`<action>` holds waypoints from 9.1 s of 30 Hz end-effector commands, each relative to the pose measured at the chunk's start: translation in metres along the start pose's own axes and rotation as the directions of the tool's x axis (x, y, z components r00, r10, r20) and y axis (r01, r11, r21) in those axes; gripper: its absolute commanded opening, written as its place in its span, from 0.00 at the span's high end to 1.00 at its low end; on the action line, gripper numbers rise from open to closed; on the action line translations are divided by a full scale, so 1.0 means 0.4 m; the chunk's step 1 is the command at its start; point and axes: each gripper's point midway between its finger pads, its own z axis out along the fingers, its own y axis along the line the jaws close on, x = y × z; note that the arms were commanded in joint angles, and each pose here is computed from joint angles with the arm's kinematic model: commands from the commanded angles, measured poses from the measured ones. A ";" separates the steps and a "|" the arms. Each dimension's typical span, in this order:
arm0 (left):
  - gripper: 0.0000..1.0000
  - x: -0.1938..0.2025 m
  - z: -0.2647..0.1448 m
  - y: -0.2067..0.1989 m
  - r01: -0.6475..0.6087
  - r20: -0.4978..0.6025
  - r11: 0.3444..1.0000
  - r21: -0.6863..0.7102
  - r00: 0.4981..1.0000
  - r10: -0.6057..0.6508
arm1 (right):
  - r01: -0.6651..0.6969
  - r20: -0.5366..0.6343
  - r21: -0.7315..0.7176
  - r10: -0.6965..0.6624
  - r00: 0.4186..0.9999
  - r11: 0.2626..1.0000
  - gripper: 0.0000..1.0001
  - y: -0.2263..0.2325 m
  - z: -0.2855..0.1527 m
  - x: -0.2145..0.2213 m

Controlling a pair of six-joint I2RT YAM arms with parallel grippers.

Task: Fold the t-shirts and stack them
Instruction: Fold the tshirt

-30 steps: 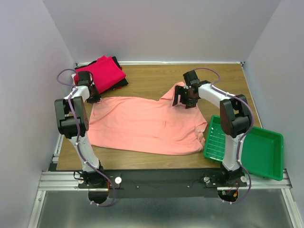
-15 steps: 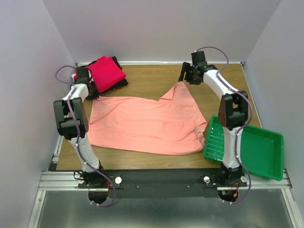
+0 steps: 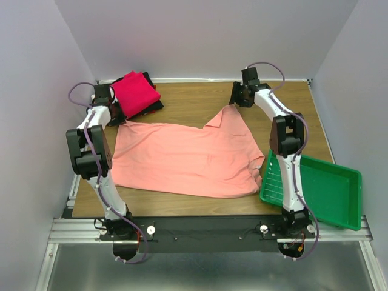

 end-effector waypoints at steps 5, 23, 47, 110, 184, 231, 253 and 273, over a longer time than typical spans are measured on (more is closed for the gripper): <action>1.00 -0.023 -0.033 -0.011 0.002 0.017 0.999 0.032 1.000 -0.003 | 0.041 -0.002 -0.019 -0.041 0.999 0.999 0.41 0.001 0.037 0.004; 1.00 -0.013 -0.022 -0.007 -0.009 -0.004 0.999 0.031 1.000 0.009 | 0.080 -0.063 -0.072 -0.084 0.994 0.994 0.54 0.049 0.080 0.079; 1.00 -0.041 -0.003 -0.108 -0.051 -0.035 0.961 0.271 0.997 0.063 | -0.015 0.133 0.069 0.006 0.991 0.997 1.00 -0.078 0.037 -0.131; 1.00 -0.008 -0.162 0.040 0.060 0.007 0.986 0.153 0.998 -0.062 | -0.131 -0.150 -0.021 0.126 0.981 0.991 1.00 -0.011 -0.594 0.354; 0.03 0.127 -0.163 -0.174 -0.057 0.011 0.978 0.201 0.998 0.056 | 0.362 -0.281 -0.152 -0.391 0.876 0.920 0.92 0.173 -0.395 0.634; 0.02 0.173 -0.132 -0.317 -0.138 -0.023 0.951 0.276 0.988 0.150 | 0.103 -0.220 0.104 -0.078 0.972 0.989 0.42 -0.013 -0.434 0.358; 0.02 0.327 -0.046 -0.283 -0.152 -0.137 0.961 0.232 0.973 0.187 | 0.069 -0.177 0.361 -0.005 0.984 0.930 0.62 -0.249 -0.286 0.240; 0.02 0.391 -0.005 -0.232 -0.136 -0.179 0.972 0.190 0.969 0.171 | 0.020 -0.254 0.309 0.062 0.965 0.951 0.89 -0.297 -0.228 0.299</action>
